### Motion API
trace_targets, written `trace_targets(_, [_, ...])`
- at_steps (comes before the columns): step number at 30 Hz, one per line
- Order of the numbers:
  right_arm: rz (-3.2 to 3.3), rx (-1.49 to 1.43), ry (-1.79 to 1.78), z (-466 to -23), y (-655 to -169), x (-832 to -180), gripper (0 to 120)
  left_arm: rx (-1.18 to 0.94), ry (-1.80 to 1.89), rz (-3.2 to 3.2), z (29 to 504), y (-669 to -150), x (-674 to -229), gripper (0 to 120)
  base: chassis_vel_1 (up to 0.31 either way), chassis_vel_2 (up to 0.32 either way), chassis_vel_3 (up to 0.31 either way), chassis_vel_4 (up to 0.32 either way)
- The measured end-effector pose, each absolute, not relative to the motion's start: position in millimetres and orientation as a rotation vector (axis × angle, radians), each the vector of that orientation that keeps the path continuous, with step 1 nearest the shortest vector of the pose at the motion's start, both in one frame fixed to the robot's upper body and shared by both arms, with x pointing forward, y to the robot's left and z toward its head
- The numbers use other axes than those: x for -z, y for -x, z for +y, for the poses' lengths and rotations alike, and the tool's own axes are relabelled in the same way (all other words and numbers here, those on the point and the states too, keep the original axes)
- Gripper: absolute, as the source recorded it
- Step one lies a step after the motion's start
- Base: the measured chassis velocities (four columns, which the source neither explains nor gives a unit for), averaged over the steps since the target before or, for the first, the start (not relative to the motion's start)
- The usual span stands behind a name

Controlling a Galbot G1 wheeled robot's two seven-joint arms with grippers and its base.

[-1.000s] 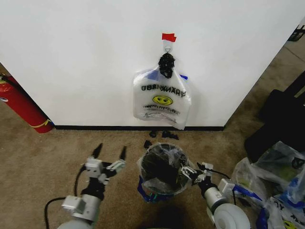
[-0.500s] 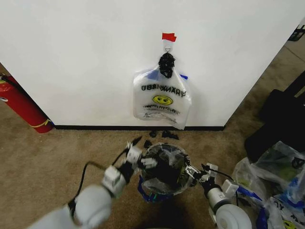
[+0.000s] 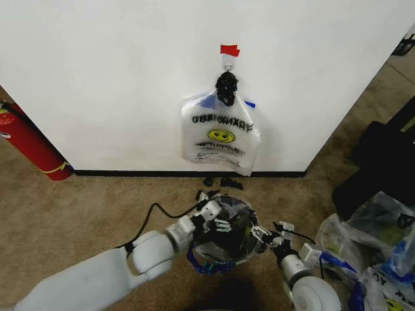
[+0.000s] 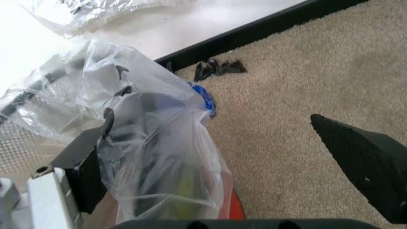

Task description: Pick up the garbage bag from the wall and place it over the trash bin.

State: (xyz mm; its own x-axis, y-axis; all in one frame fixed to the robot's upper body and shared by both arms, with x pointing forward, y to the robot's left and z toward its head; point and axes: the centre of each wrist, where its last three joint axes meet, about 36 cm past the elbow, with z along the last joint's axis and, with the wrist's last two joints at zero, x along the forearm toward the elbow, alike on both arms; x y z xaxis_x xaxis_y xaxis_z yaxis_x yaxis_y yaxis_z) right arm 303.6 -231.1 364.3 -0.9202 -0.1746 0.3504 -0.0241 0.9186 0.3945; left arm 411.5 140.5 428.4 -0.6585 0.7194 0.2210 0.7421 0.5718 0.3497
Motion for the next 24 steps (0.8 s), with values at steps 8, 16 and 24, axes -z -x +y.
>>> trace_targets(8, [-2.698, 0.54, -0.153, -230, -304, -366, 100, 0.758, 1.306, -2.651, 136, -423, -407, 100, 0.0, 0.0, 0.0, 0.0])
trace_targets(16, [-2.699, 0.52, -0.156, -232, -303, -366, 100, 0.782, 1.299, -2.647, 124, -430, -397, 100, 0.0, 0.0, 0.0, 0.0])
trace_targets(24, [-2.699, 0.509, -0.164, -232, -302, -365, 100, 0.729, 1.284, -2.669, 115, -431, -398, 100, 0.0, 0.0, 0.0, 0.0])
